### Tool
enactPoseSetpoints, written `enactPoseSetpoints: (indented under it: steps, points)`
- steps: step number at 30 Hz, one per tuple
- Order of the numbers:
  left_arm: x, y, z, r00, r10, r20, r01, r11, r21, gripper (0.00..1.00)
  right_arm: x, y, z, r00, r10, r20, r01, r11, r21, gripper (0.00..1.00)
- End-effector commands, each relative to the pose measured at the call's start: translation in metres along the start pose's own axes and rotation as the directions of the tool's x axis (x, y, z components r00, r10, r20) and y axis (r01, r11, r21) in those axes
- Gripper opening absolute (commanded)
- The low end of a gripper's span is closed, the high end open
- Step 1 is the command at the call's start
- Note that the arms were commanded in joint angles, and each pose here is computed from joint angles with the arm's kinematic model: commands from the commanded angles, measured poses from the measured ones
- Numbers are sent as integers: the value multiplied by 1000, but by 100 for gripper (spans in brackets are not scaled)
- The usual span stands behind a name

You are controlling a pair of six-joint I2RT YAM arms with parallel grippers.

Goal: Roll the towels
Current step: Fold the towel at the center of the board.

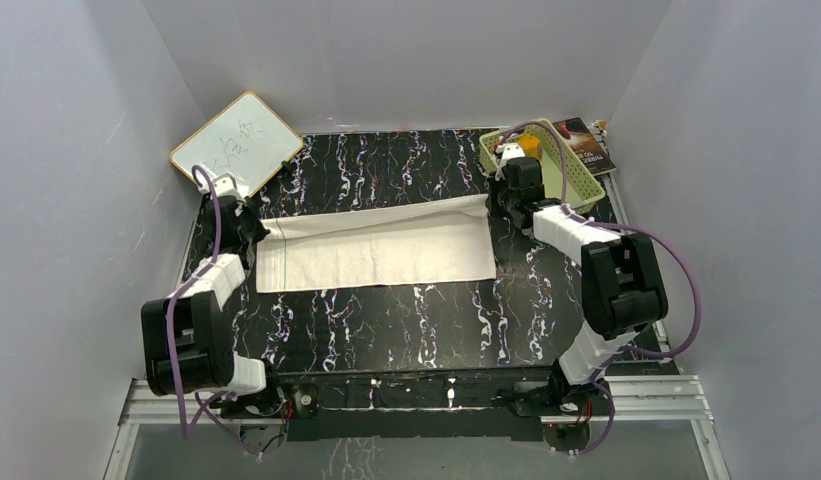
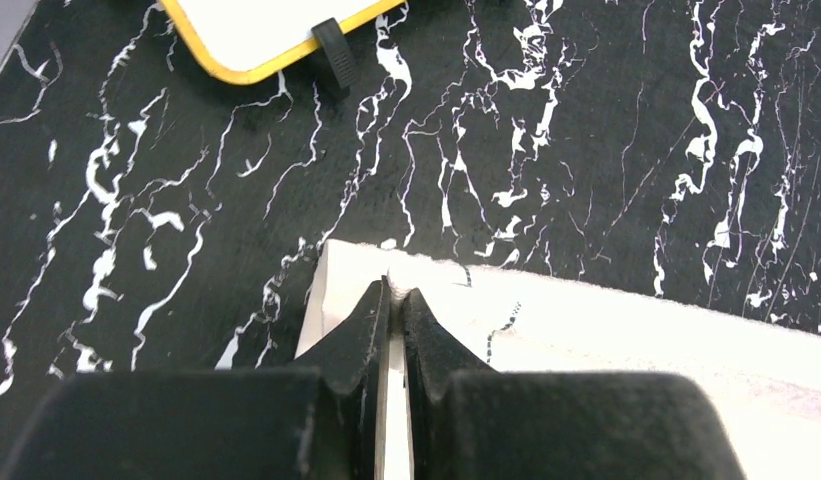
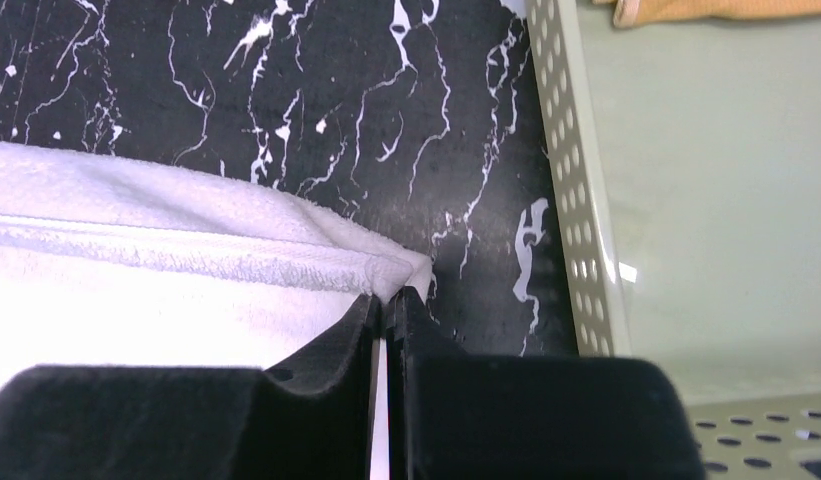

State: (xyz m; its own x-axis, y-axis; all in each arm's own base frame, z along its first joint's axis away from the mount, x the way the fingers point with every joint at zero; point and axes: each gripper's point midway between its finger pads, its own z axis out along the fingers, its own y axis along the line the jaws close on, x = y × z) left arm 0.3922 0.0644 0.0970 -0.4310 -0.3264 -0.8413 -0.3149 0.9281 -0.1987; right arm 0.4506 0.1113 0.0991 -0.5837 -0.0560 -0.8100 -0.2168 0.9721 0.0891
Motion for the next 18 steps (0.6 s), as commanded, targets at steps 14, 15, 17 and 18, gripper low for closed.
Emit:
enactPoseSetpoints:
  steps: [14,15,17,18]
  points:
    - [0,20,-39,994,-77,81,84,993,-85,0,-11,-3,-53,995,64,73,-68,996,51,0]
    - [2,21,-40,994,-81,77,88,992,-90,0,-8,-4,-54,996,67,67,-71,996,55,0]
    - [5,22,-43,993,-87,74,94,991,-98,0,-2,-3,-57,996,74,48,-77,995,56,0]
    - [6,23,-44,993,-92,75,99,990,-99,0,0,-3,-58,996,78,43,-80,995,53,1]
